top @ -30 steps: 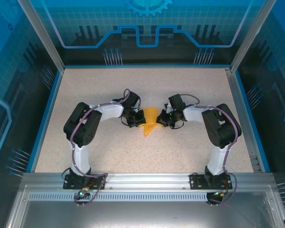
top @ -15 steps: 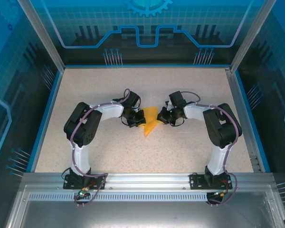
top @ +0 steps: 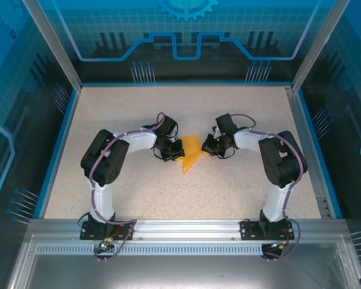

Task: Fold a paper plane with a square sheet of paper (pick it up from the middle)
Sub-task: Third fold the triangle at the center of the table.

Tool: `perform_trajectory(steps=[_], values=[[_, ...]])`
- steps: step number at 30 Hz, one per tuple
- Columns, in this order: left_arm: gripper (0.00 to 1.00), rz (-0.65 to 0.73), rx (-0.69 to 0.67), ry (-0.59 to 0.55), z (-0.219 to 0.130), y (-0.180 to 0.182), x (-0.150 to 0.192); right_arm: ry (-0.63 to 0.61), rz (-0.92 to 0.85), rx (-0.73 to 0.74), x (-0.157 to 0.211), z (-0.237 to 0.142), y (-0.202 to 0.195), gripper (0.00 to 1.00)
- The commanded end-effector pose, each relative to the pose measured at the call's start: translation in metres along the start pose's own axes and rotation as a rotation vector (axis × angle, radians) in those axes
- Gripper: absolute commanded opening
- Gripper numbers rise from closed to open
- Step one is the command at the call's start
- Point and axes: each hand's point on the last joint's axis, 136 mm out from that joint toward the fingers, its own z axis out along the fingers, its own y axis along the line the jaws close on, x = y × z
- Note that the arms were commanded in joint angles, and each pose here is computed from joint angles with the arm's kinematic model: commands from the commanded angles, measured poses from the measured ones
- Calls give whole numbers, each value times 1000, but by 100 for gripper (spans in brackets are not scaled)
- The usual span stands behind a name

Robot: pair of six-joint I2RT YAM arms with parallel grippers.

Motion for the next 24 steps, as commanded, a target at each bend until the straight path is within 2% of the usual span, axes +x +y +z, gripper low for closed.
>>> perform_trajectory(steps=[1,10,17,24], values=[[0,-11,-75,22,9,20,5,-30,-103,-67,3,-25,35,0],[0,-8,-73,19,10,20,4,121,-137,-208,77,-1,57,0],[0,-4,-68,15,9,18,3,164,-127,-245,103,11,52,0],[0,-3,-71,11,9,18,2,183,-126,-252,107,21,46,0]])
